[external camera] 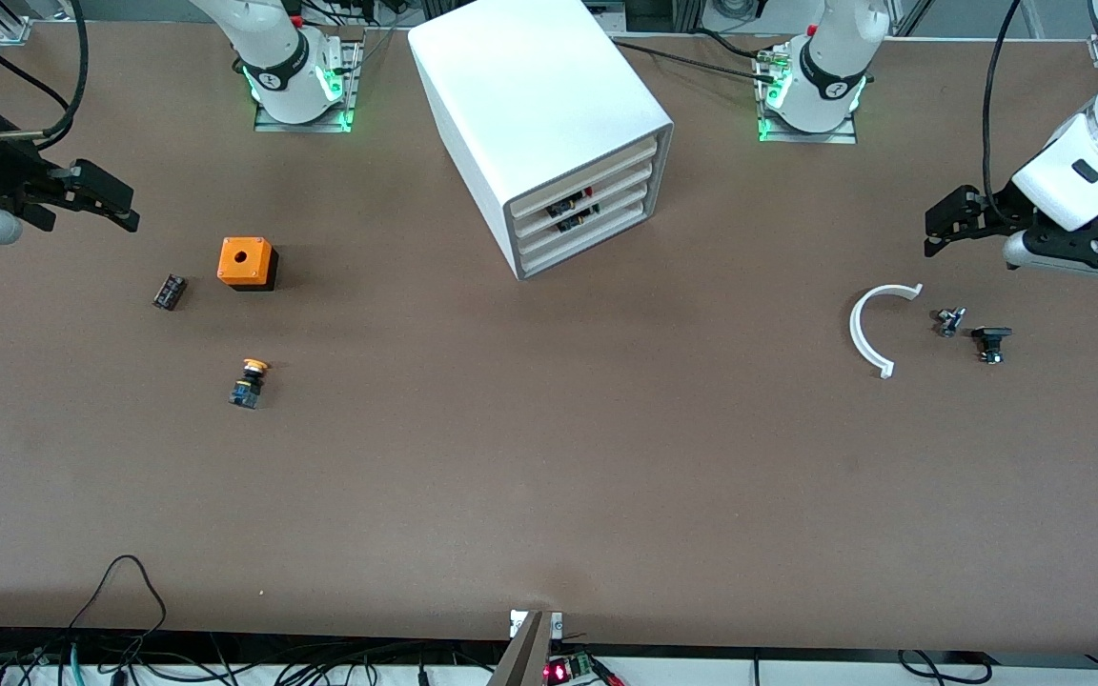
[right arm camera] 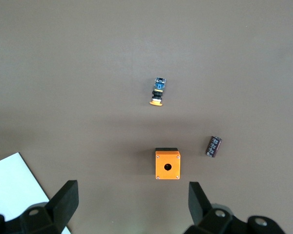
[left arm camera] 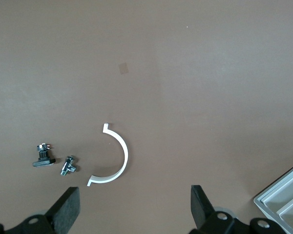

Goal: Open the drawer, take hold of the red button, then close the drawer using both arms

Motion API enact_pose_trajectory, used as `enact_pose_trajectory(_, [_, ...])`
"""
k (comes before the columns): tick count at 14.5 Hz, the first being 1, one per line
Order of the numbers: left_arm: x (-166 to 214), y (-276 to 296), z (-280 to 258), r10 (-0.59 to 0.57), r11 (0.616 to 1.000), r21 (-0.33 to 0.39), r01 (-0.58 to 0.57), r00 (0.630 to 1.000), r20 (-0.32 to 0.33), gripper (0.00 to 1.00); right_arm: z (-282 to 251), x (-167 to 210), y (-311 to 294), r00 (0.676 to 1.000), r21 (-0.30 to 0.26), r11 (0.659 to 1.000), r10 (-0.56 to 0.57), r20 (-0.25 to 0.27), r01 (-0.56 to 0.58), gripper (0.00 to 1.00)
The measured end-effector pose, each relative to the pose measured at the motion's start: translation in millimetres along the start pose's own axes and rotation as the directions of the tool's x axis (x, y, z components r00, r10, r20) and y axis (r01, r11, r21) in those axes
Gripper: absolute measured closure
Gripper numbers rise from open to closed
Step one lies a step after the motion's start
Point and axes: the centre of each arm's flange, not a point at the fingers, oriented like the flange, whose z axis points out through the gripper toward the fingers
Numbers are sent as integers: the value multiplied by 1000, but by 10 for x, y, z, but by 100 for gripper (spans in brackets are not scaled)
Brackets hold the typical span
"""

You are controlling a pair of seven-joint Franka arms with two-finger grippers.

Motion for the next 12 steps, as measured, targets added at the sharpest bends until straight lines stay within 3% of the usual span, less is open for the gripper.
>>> enact_pose_trajectory(4, [0,3,0,2,1000,0,-2,1000,0,0,2,2,6,1000,0,1000,1,2,-1,0])
enact_pose_trajectory(8, [1,11,0,4,1000,0,-4,1000,0,0,-148,57,104,999,4,1000,19,-32,-19,0])
enact_pose_trajectory(12, [1,14,0,4,1000,0,-4,1000,0,0,147,205,48,1000,2,1000,10,24,-10,0])
